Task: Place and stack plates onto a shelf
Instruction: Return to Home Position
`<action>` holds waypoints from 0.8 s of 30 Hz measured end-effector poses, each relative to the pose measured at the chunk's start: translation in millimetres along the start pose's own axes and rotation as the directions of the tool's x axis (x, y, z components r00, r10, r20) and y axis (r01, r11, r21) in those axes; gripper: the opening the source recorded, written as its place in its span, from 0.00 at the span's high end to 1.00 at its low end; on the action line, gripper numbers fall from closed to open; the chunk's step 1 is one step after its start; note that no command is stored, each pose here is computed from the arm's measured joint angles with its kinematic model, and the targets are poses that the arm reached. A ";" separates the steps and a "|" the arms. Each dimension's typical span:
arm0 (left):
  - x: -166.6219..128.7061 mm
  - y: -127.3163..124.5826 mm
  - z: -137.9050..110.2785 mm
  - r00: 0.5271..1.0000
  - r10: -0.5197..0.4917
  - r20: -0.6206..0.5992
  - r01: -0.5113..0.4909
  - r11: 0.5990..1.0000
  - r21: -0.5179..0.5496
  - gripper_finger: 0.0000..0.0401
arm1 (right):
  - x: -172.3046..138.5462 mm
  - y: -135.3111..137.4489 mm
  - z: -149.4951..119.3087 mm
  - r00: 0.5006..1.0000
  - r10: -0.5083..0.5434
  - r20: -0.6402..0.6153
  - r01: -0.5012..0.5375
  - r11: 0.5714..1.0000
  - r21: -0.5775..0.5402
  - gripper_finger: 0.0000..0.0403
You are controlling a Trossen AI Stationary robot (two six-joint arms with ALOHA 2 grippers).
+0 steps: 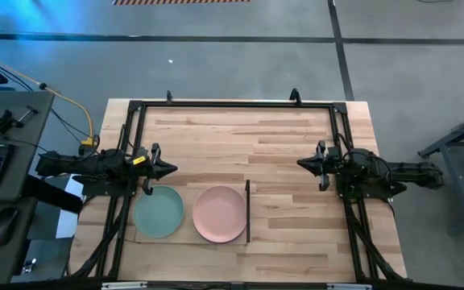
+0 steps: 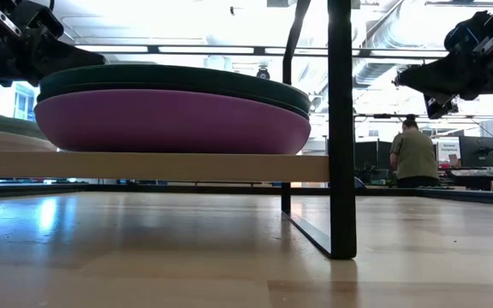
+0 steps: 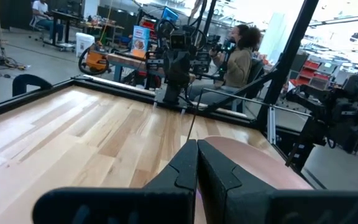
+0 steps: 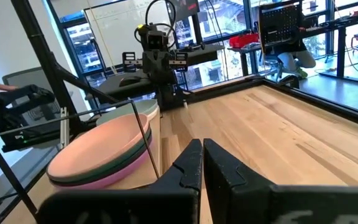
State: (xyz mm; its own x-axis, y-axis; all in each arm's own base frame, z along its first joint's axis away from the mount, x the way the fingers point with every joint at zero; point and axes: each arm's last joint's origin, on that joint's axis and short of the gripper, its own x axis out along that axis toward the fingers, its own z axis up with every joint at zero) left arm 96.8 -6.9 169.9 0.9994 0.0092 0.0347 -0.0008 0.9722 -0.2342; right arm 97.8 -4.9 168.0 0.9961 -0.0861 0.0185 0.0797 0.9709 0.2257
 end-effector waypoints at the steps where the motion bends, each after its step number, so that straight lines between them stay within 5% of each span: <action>1: 0.0 0.0 0.0 1.000 0.000 0.000 0.000 1.000 0.000 1.00 | 0.0 0.0 0.0 1.000 0.000 0.000 0.000 1.000 0.000 1.00; 24: 0.6 0.1 -0.7 1.000 0.002 -0.009 -0.002 1.000 0.001 1.00 | 0.0 0.0 -0.1 1.000 0.000 -0.001 0.000 1.000 0.000 1.00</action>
State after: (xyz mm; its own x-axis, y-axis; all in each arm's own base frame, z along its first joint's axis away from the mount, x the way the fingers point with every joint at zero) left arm 97.4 -7.0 169.2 0.9996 0.0088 0.0250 -0.0027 0.9724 -0.2331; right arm 97.8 -4.9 167.9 0.9961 -0.0861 0.0170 0.0801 0.9709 0.2257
